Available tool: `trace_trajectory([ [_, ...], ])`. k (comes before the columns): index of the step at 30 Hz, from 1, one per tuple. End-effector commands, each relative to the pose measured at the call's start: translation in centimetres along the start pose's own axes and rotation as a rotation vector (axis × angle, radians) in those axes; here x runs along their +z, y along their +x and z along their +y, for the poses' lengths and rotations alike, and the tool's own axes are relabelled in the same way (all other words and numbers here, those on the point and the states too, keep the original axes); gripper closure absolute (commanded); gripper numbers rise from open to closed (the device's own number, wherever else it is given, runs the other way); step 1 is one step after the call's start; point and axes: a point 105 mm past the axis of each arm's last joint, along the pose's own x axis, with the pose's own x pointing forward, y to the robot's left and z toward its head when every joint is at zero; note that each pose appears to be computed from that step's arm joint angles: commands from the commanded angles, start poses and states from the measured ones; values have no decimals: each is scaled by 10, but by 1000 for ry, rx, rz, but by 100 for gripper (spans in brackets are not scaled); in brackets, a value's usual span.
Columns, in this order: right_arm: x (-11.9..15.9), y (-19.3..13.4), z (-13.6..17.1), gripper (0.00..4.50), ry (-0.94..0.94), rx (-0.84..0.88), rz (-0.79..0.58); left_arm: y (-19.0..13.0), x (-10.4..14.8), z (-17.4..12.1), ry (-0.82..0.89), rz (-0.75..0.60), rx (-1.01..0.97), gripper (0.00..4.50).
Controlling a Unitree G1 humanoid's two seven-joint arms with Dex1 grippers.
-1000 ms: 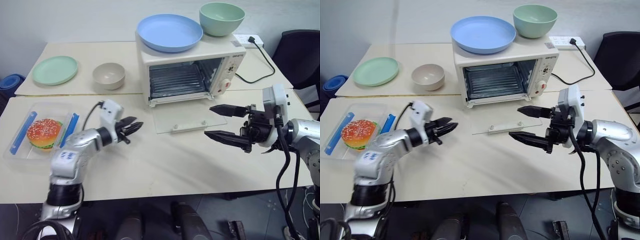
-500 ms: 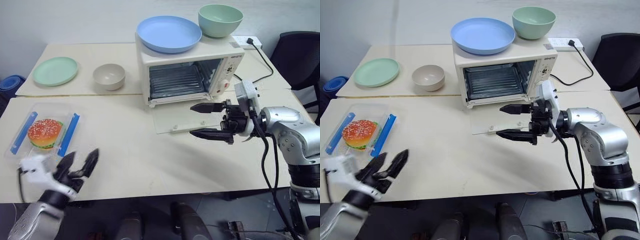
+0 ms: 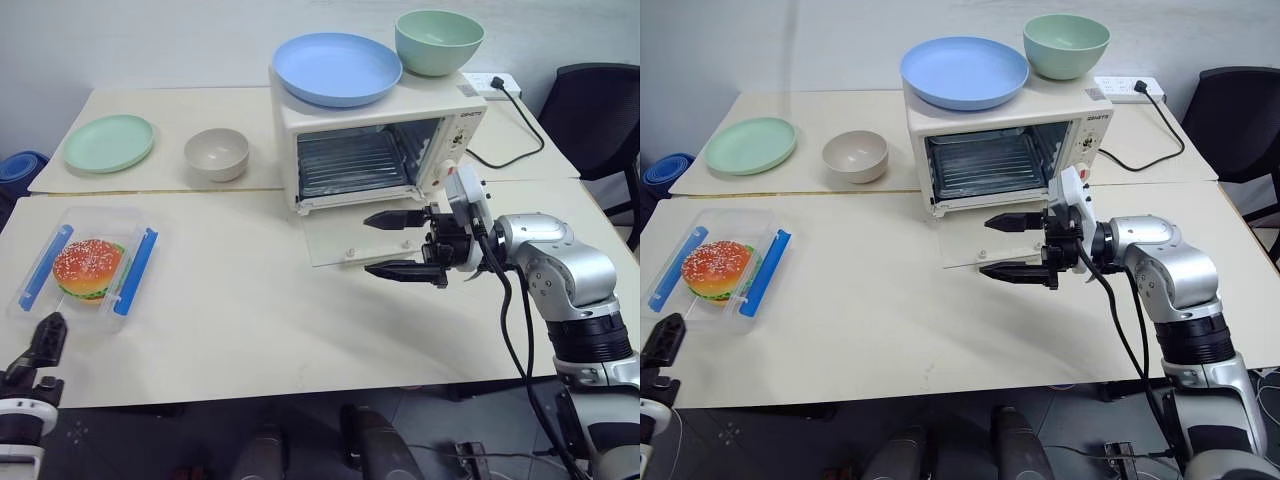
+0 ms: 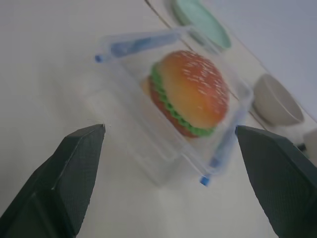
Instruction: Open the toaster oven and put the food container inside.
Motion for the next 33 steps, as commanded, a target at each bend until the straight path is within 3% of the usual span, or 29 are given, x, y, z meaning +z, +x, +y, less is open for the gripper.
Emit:
trace_trajectory([
  [1,9,-5,4,0,-38,-26,-25,7,11,6,-28,-4,56,2],
  [11,9,-10,11,0,-26,-77,-43,40,7,0,-15,125,121,2],
  [14,8,-10,13,0,-25,-85,-46,43,-1,13,-62,174,236,2],
  [28,11,-9,13,0,-21,-104,-66,58,19,12,-80,167,304,402],
  [30,12,-10,13,0,-21,-105,-68,60,19,10,-61,175,300,433],
  [33,14,-13,13,0,-19,-111,-70,65,19,0,14,201,246,441],
])
